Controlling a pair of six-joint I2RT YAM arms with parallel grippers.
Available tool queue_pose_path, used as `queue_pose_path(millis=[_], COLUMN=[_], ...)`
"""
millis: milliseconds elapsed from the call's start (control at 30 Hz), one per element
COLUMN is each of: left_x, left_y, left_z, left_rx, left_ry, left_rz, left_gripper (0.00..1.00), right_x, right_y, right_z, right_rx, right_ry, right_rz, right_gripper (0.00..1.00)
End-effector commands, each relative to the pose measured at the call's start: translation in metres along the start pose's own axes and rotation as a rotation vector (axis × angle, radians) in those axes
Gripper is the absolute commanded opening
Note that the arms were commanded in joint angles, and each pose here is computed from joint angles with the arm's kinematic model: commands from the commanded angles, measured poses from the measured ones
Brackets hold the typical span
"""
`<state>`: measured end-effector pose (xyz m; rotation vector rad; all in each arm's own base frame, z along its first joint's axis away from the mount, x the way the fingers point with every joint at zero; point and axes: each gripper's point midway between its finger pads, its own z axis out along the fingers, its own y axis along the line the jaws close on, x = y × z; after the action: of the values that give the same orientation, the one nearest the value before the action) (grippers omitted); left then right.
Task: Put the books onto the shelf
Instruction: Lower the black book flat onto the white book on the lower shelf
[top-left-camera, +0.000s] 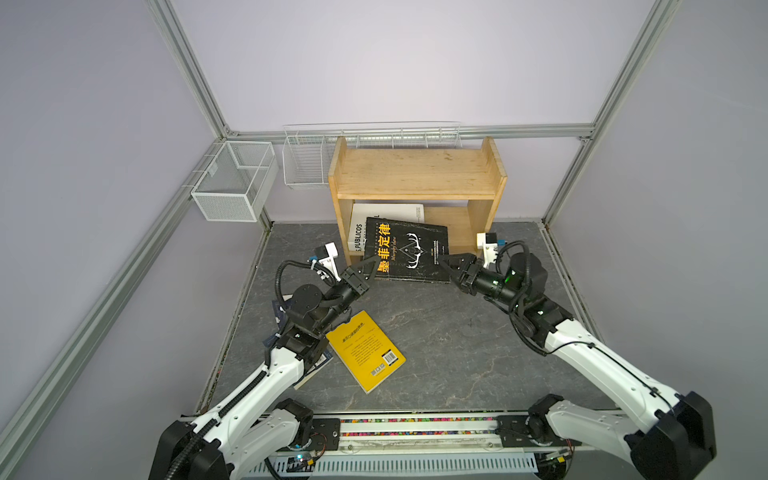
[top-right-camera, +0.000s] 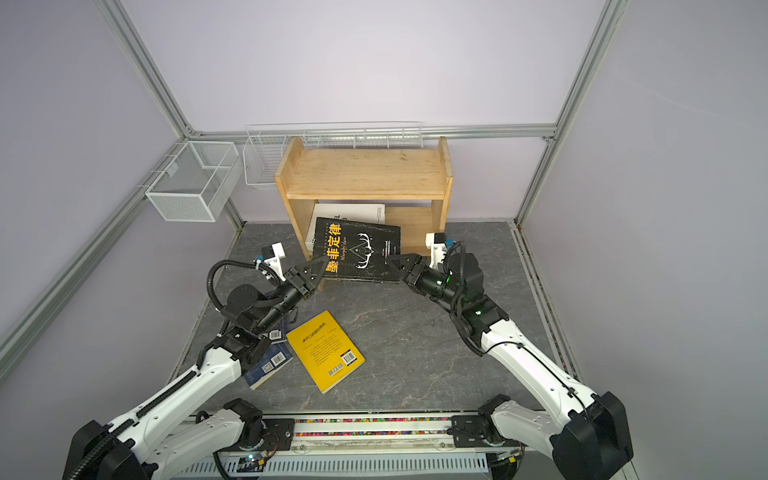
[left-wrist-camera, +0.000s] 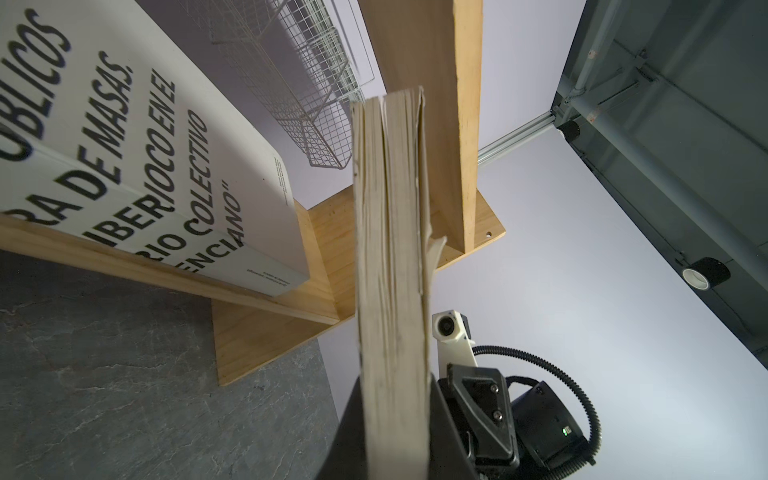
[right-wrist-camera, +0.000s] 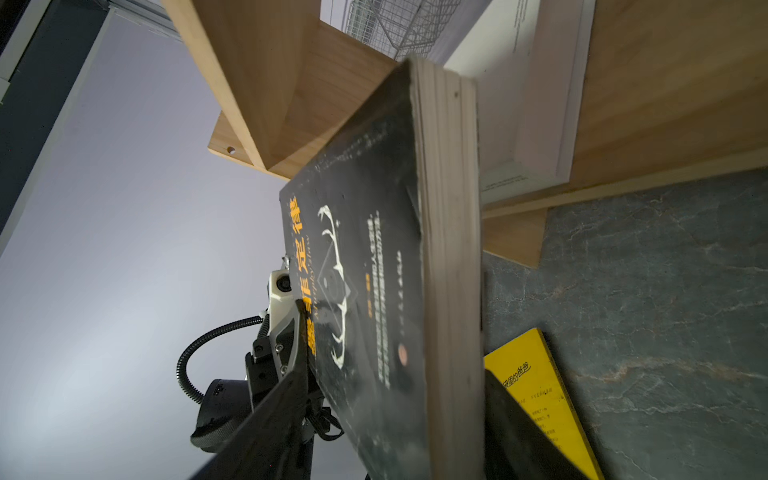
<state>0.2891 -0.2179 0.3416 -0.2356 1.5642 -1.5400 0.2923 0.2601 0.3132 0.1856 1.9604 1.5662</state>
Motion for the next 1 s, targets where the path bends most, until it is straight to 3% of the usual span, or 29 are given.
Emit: queue_pose_path(millis=[0,300,733,967], left_x=[-0.026,-0.023,-0.034,-0.050], left_y=[-0.038,-0.032,-0.028,-0.036], left_z=[0.003,0.008,0.012,0.033], left_rx=[0.112,0.119,0.089,0.003], left_ry=[-0.085,-0.068,-0.055,-0.022], left_rz=[0.029,0.007,0.011,0.090], left_gripper=[0.00,0.00,0.00,0.35], right_x=[0.009,0.001,-0.023,-0.041], right_y=[0.003,0.008,0.015,0.022], right_z=[0.004,0.013,0.026,0.049], right_rx=[-0.054,-0.119,-0.322,-0.364], right_ry=[0.015,-0.024,-0.152,-0.175], right_rz=[0.014,0.020,0.093,0.091], right_gripper=[0.61,0.33,0.07,0.06])
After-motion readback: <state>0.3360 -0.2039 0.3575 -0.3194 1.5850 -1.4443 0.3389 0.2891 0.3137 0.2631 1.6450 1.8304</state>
